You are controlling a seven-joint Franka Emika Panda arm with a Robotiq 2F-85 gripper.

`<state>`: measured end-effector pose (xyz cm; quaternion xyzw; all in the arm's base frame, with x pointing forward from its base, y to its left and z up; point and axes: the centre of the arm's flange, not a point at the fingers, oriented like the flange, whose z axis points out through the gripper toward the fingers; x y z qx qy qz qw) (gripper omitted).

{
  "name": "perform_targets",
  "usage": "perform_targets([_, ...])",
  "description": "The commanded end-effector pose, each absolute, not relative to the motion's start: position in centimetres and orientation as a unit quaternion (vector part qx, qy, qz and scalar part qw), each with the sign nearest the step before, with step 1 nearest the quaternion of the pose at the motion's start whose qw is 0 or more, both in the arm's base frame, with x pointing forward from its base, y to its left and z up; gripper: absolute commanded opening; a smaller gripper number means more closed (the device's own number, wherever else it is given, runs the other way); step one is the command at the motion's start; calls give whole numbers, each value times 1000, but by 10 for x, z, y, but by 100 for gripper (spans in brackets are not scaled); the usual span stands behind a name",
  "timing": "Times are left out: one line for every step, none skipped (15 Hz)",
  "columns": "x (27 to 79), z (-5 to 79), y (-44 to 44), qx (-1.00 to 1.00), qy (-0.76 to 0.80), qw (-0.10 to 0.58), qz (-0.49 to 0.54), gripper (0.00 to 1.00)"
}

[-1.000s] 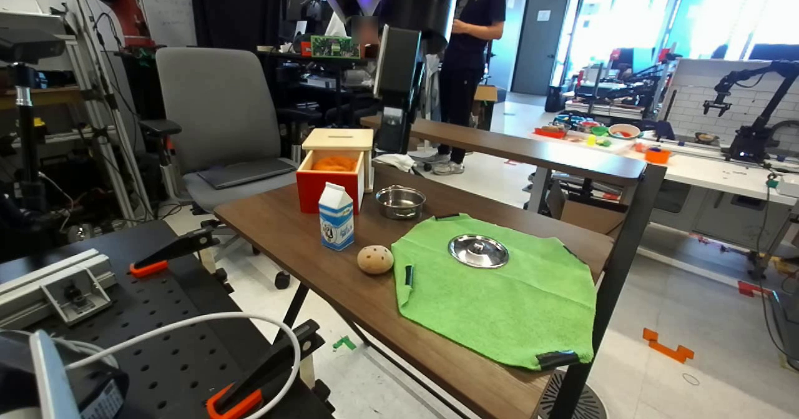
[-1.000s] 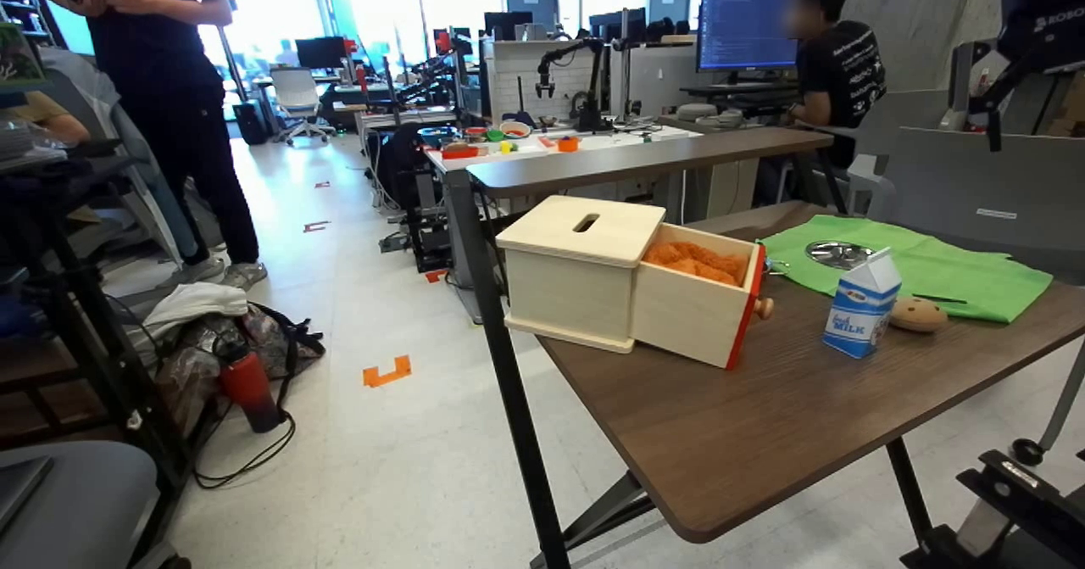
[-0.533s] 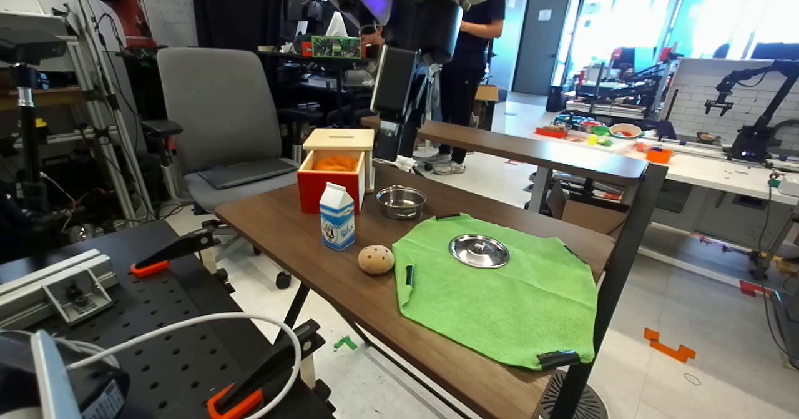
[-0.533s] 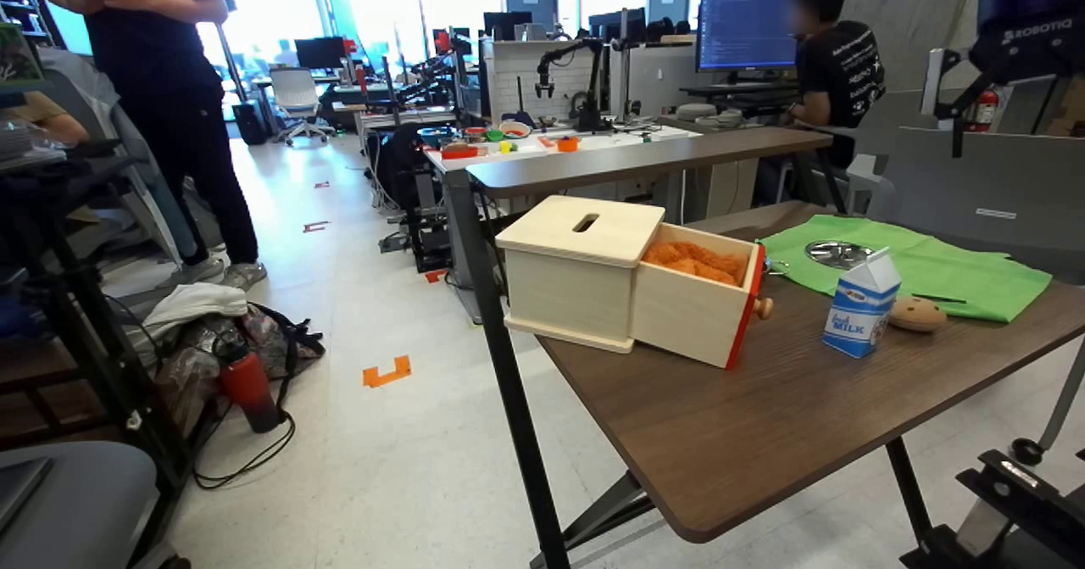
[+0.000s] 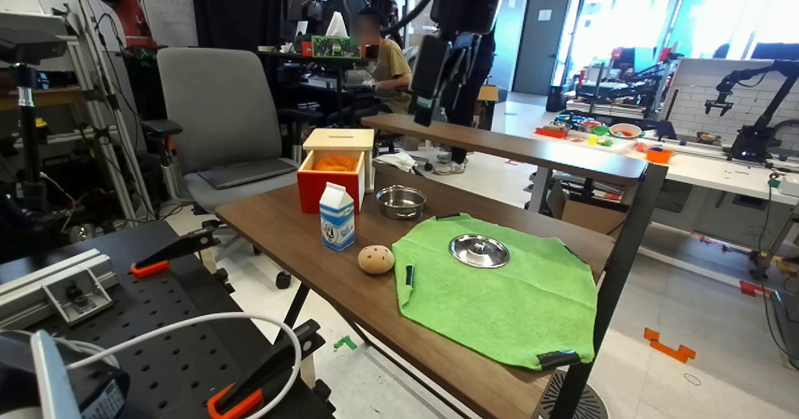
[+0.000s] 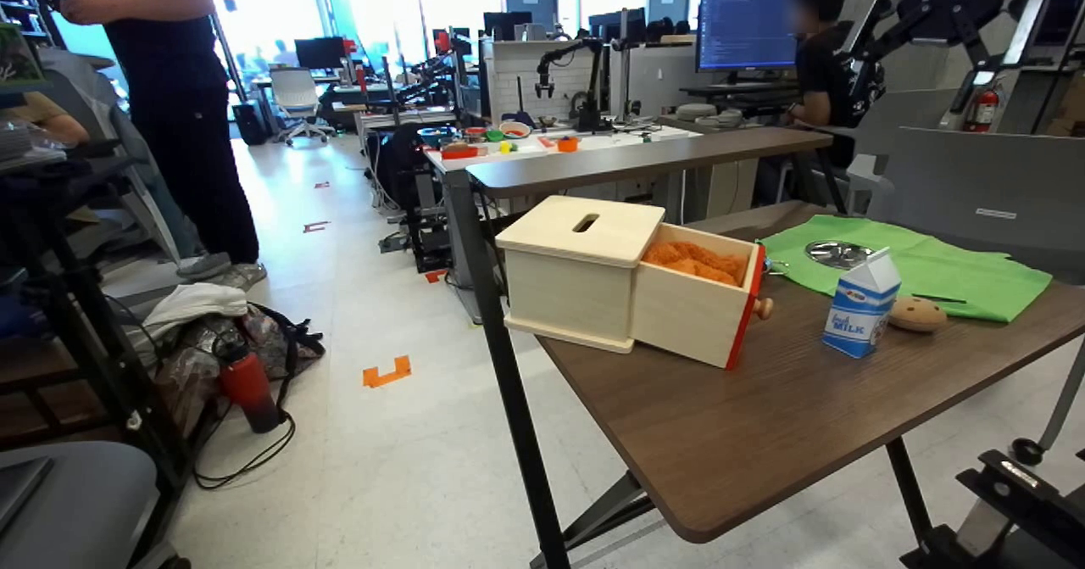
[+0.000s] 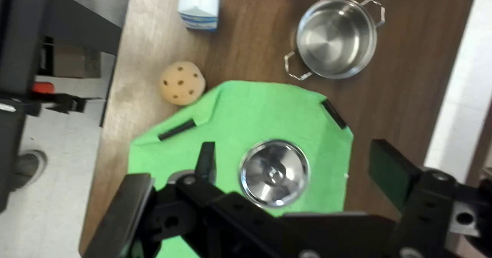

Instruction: Pick up the lid from the cloth and put it on the pot

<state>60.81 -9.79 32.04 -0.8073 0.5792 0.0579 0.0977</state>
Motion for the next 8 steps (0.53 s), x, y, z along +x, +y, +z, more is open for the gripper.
perform_targets([641, 323, -121, -825, 552, 114, -38, 100])
perform_targets([647, 323, -127, -829, 543, 114, -66, 100])
perform_targets([630, 328, -117, -821, 559, 111, -25, 100])
perform_targets([632, 326, -120, -821, 559, 111, -31, 100])
perform_targets([631, 324, -121, -821, 559, 110, -28, 100])
perform_targets([631, 323, -120, -821, 559, 110, -27, 100])
perform_targets([631, 323, -119, -822, 558, 110, -27, 100])
perform_targets([631, 323, -118, -822, 558, 110, -27, 100])
